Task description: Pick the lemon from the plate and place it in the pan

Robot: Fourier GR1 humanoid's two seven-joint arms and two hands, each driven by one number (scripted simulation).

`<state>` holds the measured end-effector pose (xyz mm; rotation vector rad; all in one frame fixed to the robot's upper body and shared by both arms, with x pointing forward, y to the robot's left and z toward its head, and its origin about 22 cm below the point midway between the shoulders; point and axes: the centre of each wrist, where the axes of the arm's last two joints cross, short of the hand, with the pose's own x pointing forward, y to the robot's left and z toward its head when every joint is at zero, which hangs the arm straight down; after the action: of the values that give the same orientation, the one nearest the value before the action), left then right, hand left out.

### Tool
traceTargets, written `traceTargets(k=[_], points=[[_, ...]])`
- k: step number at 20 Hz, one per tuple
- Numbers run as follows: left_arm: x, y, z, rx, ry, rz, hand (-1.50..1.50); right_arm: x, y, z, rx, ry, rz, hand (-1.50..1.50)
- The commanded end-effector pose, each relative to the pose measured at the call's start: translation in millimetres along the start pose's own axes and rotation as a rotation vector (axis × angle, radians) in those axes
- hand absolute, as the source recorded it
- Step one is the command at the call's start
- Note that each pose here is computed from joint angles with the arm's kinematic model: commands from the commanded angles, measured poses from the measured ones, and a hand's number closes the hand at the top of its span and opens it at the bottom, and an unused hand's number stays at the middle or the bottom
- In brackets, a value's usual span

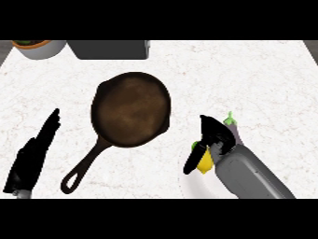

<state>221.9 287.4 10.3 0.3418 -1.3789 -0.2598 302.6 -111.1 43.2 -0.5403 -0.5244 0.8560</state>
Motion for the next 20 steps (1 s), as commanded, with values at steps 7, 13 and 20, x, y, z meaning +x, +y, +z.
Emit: traceTargets(k=[7, 13, 20], points=[[1, -10, 8, -0.009, -0.013, 0.021, 0.0, 3, 9, -4, -0.006, 0.189, -0.006, -1.5], [7, -15, 5, 0.011, -0.016, -0.001, 0.0, -7, 19, -15, -0.002, 0.141, -0.077, 1.5], [-2, -9, -6, 0.002, 0.006, 0.0, 0.0, -16, 37, 4, 0.008, 0.09, -0.137, 1.5]])
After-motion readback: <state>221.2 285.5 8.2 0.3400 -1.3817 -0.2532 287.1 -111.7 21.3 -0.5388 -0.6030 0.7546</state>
